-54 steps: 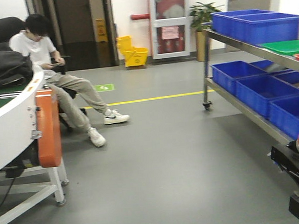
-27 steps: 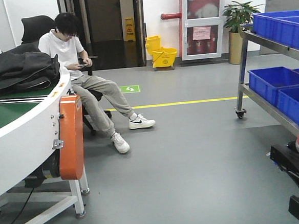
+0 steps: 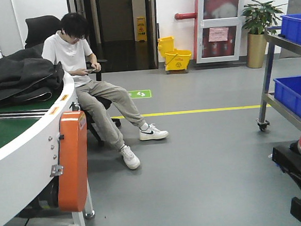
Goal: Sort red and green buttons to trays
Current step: 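Drive the base to the cart with the green and red trays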
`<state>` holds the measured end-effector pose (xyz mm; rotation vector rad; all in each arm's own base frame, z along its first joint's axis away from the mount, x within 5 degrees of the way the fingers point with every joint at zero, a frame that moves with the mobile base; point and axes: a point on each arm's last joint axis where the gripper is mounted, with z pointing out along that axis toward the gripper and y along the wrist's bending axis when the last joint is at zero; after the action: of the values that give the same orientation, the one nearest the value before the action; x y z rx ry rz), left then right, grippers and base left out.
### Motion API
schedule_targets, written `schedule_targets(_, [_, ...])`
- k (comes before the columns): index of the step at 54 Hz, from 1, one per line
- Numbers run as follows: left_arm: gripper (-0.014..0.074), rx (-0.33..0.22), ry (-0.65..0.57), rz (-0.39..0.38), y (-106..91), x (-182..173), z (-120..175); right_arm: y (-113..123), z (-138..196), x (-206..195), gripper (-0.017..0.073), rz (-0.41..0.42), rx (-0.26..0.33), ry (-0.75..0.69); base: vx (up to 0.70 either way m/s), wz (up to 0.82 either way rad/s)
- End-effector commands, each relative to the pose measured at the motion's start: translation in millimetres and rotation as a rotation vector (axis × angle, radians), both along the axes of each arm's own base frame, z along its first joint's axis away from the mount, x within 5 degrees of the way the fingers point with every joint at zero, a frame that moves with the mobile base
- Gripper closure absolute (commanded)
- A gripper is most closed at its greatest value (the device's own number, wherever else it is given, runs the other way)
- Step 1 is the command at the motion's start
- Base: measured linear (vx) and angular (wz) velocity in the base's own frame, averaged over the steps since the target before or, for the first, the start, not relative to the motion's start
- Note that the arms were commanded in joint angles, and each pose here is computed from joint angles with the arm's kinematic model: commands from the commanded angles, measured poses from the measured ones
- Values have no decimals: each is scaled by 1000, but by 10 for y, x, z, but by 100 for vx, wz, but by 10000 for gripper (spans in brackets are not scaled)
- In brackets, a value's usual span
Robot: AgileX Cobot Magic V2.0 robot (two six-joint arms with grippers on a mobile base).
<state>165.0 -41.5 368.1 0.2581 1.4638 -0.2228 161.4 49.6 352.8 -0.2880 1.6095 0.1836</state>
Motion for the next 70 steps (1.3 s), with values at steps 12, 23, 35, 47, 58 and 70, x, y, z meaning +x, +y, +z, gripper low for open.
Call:
schedule_targets(12, [596,-35,-75,-44,-32,-39,167,11,221,-30,568,22,28,-125,49,2])
schedule_targets(23, [596,-35,-75,-44,-32,-39,166,11,221,-30,568,22,28,-125,51,-3])
schedule_targets(35, [596,-35,-75,-44,-32,-39,166,11,221,-30,568,22,28,-125,52,-6])
schedule_targets(47, [596,-35,-74,-43,-32,-39,166,11,221,-30,568,22,28,-125,51,-10])
schedule_targets(58, [596,-35,-75,-44,-32,-39,167,11,221,-30,568,22,28,-125,49,-17])
schedule_targets(70, [596,-35,-75,-44,-32,-39,167,11,221,-30,568,22,28,-125,46,-26])
